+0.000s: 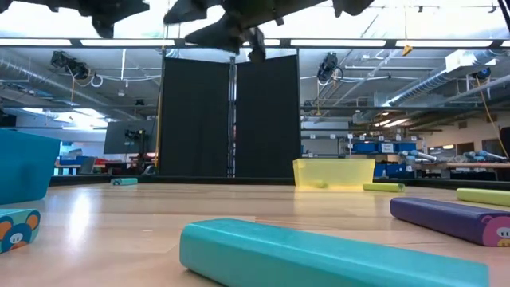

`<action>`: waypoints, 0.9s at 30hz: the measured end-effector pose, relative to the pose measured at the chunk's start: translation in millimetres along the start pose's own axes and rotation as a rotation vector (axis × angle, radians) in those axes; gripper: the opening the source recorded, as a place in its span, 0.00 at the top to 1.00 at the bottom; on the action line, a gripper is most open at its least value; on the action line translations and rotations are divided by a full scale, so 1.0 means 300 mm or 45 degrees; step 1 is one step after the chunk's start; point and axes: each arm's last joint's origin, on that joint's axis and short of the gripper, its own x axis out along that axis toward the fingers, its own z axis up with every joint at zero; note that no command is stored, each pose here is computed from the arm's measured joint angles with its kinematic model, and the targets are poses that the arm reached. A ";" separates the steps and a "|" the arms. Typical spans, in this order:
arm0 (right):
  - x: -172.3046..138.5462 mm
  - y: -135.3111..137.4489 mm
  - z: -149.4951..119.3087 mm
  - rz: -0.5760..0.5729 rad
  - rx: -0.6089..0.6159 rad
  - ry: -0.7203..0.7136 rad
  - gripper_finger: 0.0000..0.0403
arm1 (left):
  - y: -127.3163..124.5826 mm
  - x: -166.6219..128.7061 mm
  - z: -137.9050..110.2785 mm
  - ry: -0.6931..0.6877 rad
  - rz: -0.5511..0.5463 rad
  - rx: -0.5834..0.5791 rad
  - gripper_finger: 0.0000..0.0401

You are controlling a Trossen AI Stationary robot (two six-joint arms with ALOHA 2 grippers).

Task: Sort blocks
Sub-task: Put the green block into the yellow bin

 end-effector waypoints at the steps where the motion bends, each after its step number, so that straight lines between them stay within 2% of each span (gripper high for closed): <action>1: 0.009 -0.001 0.007 0.008 -0.007 0.037 0.48 | 0.001 -0.001 -0.006 0.021 0.003 0.002 0.67; 8: 0.009 -0.032 0.012 -0.059 -0.070 0.302 0.48 | -0.001 0.005 -0.025 0.091 0.015 0.024 0.67; 13: -0.082 -0.098 -0.001 -0.269 -0.014 0.661 0.48 | -0.002 0.007 -0.034 0.124 0.014 0.037 0.67; 17: -0.166 -0.145 -0.010 -0.465 -0.047 0.878 0.48 | -0.002 0.006 -0.039 0.142 0.015 0.047 0.67; 23: -0.301 -0.212 -0.002 -0.762 -0.266 0.937 0.48 | -0.003 0.007 -0.039 0.142 0.006 0.052 0.67; 27: -0.406 -0.298 -0.014 -0.827 -0.190 0.895 0.48 | -0.006 0.007 -0.039 0.145 -0.035 0.050 0.67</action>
